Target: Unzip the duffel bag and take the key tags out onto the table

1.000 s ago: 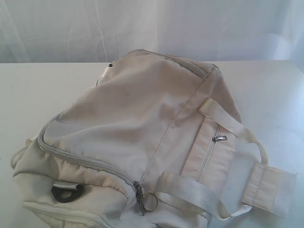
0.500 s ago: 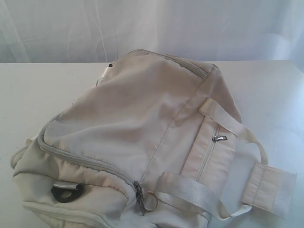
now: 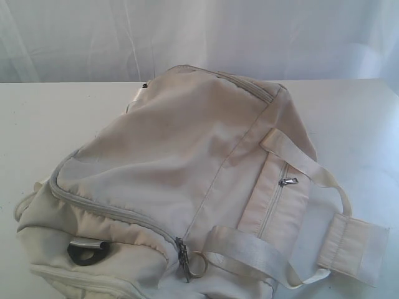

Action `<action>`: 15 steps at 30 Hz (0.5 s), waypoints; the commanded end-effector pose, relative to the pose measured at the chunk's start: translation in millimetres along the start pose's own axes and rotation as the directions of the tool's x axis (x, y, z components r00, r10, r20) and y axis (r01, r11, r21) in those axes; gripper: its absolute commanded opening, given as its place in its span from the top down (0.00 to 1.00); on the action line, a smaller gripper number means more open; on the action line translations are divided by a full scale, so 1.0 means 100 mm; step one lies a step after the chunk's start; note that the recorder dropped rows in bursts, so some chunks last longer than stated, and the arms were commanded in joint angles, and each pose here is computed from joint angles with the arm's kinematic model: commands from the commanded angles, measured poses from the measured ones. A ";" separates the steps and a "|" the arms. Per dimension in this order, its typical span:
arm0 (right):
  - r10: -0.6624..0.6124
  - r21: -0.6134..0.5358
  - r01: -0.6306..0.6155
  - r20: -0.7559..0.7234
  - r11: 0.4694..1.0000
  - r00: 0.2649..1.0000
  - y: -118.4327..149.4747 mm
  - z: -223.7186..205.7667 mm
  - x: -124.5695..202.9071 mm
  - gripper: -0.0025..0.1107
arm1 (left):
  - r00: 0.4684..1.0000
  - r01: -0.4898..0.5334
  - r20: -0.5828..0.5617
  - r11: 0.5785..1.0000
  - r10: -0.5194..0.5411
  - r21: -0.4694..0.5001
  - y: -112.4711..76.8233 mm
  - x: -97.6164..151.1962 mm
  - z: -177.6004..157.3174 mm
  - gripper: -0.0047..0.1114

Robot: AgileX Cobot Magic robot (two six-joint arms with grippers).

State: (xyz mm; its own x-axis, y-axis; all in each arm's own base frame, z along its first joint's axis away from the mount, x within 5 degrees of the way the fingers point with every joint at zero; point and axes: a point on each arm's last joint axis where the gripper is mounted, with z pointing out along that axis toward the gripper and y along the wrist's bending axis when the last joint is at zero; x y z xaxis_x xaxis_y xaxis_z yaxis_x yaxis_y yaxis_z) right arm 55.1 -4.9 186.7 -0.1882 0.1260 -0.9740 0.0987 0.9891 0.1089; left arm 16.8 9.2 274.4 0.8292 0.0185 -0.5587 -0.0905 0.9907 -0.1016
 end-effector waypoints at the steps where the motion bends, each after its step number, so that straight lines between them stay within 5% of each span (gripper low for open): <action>1: -0.002 -0.010 0.003 0.091 1.000 0.996 0.01 -0.01 -0.09 0.98 | 0.994 0.026 0.102 1.000 -0.025 -0.010 0.01 -0.09 -0.01 0.96; 11: -0.002 -0.019 0.004 0.138 1.000 0.990 0.02 -0.02 -0.13 0.98 | 0.997 0.071 -0.026 0.997 -0.072 -0.038 0.00 -0.21 0.22 0.96; 15: 0.000 -0.033 0.007 0.213 0.999 0.977 0.03 -0.03 -0.20 0.98 | 0.981 0.099 -0.162 0.994 -0.105 -0.044 -0.04 -0.32 0.39 0.96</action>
State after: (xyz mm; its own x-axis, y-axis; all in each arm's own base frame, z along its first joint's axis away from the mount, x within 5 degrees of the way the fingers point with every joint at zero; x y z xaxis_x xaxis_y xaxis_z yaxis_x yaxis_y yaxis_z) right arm 56.8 -4.1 199.6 -0.0495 0.1160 -0.9920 0.0731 0.9910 0.1122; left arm 11.8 11.2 312.8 0.7904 -0.0739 -0.6081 -0.0448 0.9831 -0.1776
